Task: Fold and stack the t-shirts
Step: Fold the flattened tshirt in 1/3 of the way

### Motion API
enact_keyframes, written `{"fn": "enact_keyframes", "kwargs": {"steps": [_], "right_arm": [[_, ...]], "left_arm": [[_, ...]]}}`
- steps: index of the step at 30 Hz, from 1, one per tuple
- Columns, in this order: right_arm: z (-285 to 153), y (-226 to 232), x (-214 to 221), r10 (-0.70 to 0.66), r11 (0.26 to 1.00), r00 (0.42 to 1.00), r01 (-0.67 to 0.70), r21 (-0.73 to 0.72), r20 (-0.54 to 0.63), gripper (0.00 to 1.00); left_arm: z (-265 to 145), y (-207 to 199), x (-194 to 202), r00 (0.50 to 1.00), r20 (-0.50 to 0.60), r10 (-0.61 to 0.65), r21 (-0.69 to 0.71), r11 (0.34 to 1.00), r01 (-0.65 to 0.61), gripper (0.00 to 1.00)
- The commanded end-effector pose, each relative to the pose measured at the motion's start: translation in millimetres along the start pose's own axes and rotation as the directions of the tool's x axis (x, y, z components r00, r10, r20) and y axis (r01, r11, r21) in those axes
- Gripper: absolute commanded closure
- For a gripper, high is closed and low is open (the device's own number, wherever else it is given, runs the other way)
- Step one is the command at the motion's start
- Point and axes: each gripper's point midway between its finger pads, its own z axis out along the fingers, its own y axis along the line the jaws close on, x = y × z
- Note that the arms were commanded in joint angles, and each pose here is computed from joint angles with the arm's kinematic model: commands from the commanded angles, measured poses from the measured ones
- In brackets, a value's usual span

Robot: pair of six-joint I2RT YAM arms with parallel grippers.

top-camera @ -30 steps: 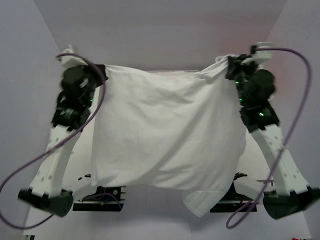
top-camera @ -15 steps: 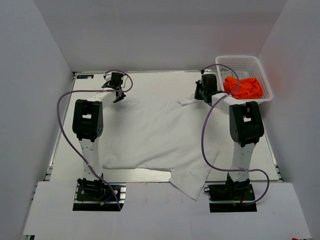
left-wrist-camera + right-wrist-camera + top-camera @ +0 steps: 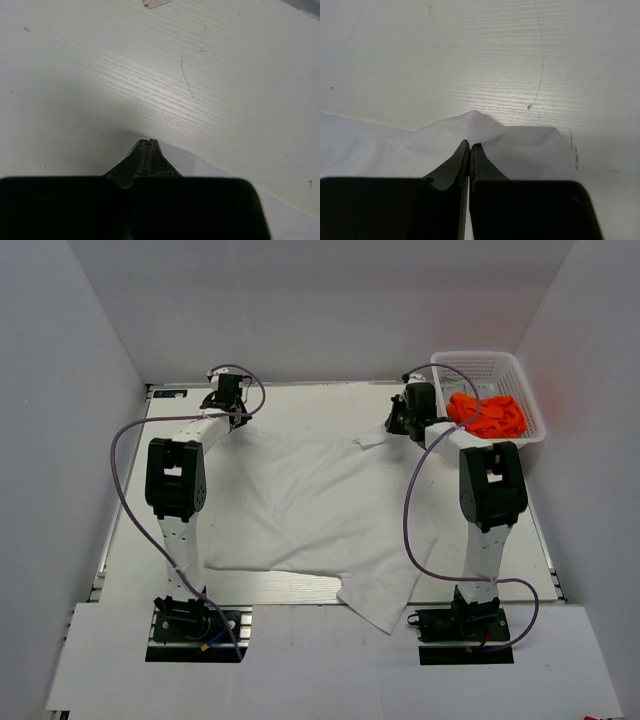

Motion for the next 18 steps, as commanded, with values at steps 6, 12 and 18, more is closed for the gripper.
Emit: {"fn": "enact_keyframes", "kwargs": {"steps": [6, 12, 18], "right_arm": [[-87, 7, -22, 0.044, 0.999, 0.995, -0.045, 0.008, 0.084, 1.0], [-129, -6, 13, 0.049, 0.996, 0.999, -0.05, 0.07, 0.024, 1.0], [-164, -18, 44, 0.066, 0.992, 0.998, -0.065, 0.109, -0.005, 1.0]], "left_arm": [[-78, 29, -16, 0.997, 0.074, -0.032, -0.003, 0.999, 0.033, 1.0], [-115, 45, 17, 0.996, 0.06, -0.066, -0.001, 0.998, 0.066, 1.0], [-149, 77, 33, 0.99, 0.071, -0.119, -0.082, 0.989, 0.125, 1.0]]}}
